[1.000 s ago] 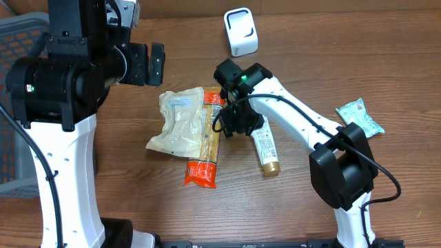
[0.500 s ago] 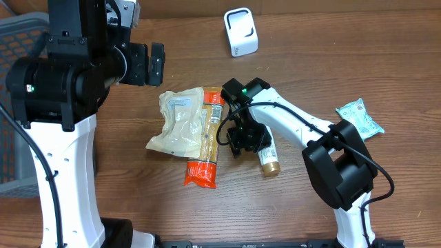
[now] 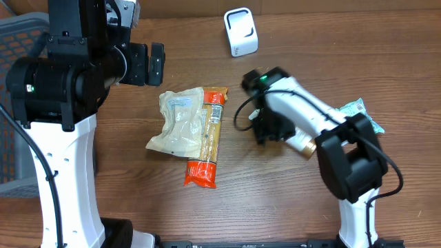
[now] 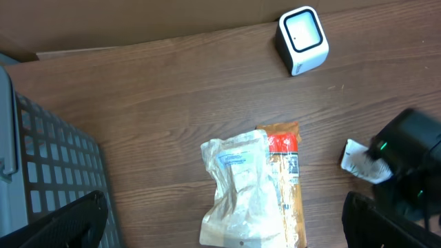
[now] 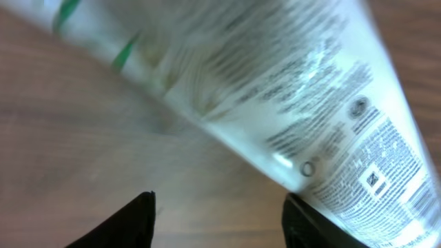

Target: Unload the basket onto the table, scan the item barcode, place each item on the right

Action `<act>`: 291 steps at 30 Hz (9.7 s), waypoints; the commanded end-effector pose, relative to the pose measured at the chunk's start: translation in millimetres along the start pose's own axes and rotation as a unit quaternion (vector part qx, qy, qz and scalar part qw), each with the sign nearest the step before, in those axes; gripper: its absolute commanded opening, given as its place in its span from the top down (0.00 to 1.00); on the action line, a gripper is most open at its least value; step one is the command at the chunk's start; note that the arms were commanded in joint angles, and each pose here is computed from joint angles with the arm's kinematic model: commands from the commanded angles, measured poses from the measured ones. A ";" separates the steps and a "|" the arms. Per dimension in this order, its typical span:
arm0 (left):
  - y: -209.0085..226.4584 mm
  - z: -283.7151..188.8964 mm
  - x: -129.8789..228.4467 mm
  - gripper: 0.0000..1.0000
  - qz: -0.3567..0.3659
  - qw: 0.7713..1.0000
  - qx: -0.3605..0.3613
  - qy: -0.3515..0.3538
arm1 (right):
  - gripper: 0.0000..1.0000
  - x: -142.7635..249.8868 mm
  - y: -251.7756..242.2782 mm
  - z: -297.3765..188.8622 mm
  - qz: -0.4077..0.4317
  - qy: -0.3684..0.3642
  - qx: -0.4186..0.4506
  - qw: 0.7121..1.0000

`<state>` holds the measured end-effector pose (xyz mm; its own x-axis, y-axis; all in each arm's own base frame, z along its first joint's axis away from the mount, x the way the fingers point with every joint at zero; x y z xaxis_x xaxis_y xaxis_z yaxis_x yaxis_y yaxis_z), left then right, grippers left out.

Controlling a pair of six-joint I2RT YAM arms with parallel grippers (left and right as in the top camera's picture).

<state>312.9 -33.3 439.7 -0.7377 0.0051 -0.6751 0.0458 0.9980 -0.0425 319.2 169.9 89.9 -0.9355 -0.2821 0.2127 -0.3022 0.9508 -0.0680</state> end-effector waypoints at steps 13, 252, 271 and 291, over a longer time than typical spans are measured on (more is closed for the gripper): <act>-0.2 1.4 -1.0 0.00 -0.003 1.000 -0.001 0.000 | 0.44 -50.0 -25.4 -61.6 0.018 -0.188 -0.120 0.975; -0.3 2.6 -1.1 0.01 -0.003 1.000 -0.001 0.001 | 0.96 -218.5 -59.3 -92.5 -0.235 -0.425 0.469 0.737; -0.3 2.6 -1.1 0.01 -0.003 1.000 0.000 0.001 | 0.96 -219.1 -45.2 -97.2 -0.234 -0.442 0.469 0.728; -0.3 2.6 -1.1 0.00 -0.003 1.000 0.000 0.001 | 0.96 -80.8 -1.2 -221.7 -0.182 -0.541 0.055 0.819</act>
<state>313.1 -33.3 439.7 -0.7377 0.0051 -0.6751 0.0455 0.9981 -0.0422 465.1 218.8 179.8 -0.3905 -0.8430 -0.3698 -0.5729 0.5370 -0.6192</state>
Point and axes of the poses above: each gripper's point midway between its finger pads, its own z axis out along the fingers, its own y axis along the line the jaws close on, x = y × z, the point moved 6 cm from there along -z, back along the fingers, and after that the axes turned 6 degrees about -z, right-handed, at the moved point
